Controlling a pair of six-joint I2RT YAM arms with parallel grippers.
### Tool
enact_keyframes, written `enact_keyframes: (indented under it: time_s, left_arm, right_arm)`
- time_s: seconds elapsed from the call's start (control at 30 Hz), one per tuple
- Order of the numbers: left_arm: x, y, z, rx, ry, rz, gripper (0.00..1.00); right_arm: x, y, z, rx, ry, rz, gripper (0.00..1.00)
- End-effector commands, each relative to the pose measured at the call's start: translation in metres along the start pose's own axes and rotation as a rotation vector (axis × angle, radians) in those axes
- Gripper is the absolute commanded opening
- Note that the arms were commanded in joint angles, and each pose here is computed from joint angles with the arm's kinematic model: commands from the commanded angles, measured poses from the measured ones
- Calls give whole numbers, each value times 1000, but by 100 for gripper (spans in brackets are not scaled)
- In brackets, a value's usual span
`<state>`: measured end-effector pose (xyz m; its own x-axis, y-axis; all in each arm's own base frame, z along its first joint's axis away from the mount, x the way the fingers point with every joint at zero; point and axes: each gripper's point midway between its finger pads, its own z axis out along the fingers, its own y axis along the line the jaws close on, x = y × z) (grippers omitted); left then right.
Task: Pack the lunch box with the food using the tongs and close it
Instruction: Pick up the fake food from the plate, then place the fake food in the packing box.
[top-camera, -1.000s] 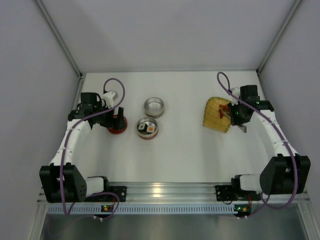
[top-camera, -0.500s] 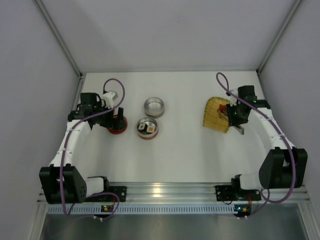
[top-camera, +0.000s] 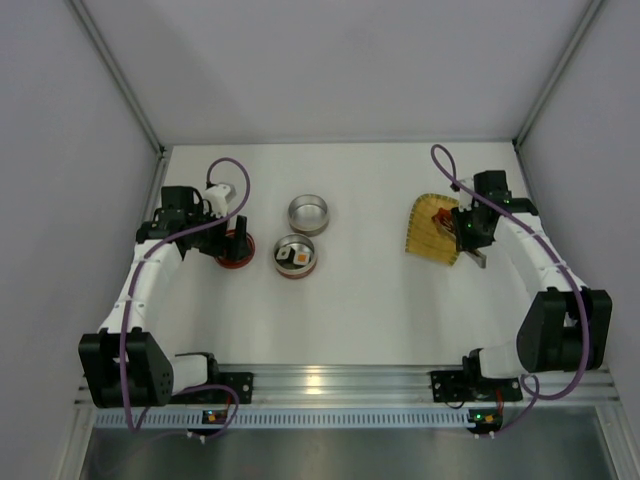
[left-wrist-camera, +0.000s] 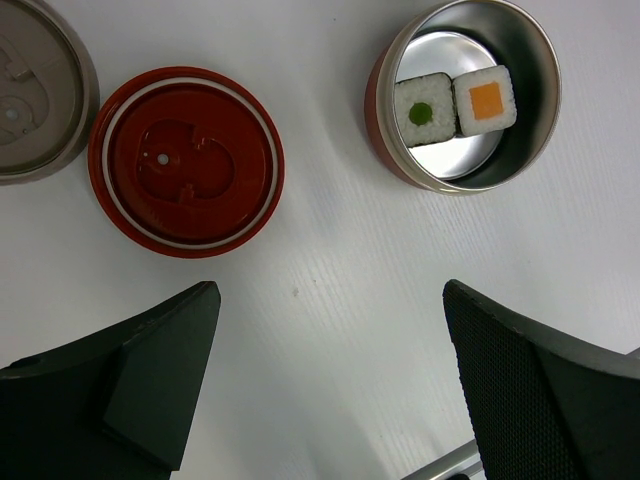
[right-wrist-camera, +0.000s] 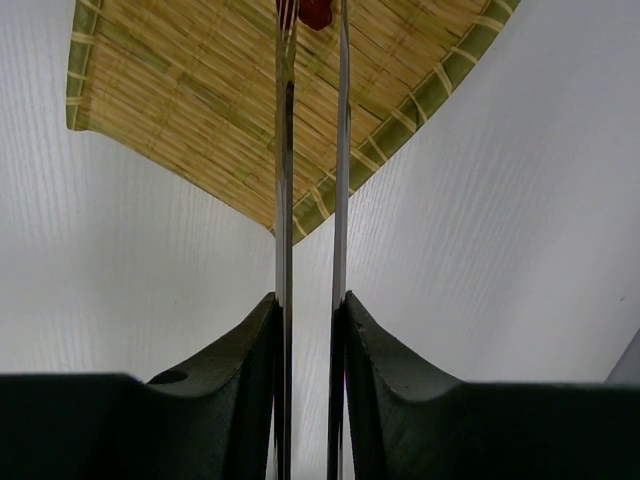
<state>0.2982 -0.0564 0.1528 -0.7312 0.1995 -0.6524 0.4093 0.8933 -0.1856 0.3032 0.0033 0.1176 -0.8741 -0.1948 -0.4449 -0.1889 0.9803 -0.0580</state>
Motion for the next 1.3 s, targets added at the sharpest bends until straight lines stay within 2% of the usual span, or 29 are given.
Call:
enact_keyframes:
  time_s: [0.0, 0.17, 0.4, 0.67, 0.83, 1.0, 1.27]
  left_arm:
    - [-8, 1, -5, -5, -39, 29, 98]
    - [-9, 0, -7, -5, -43, 27, 98]
    - [-9, 0, -8, -5, -42, 29, 98]
    - [-14, -1, -9, 1, -54, 29, 98]
    - [-16, -3, -6, 19, -51, 16, 98]
    - [-13, -1, 0, 20, -30, 1, 98]
    - [-14, -1, 2, 27, -34, 1, 98]
  right_arm:
    - [-20, -2, -6, -1, -84, 15, 14]
    - [-27, 3, -23, -27, -130, 2, 0]
    - [-38, 10, -54, -69, -199, -19, 0]
    - [-59, 35, -75, -208, -281, -56, 0]
    - [-90, 93, -91, -329, -340, -171, 0]
    - [-107, 153, -91, -406, -340, -335, 0]
    - [-127, 207, -73, -474, -301, -450, 0]
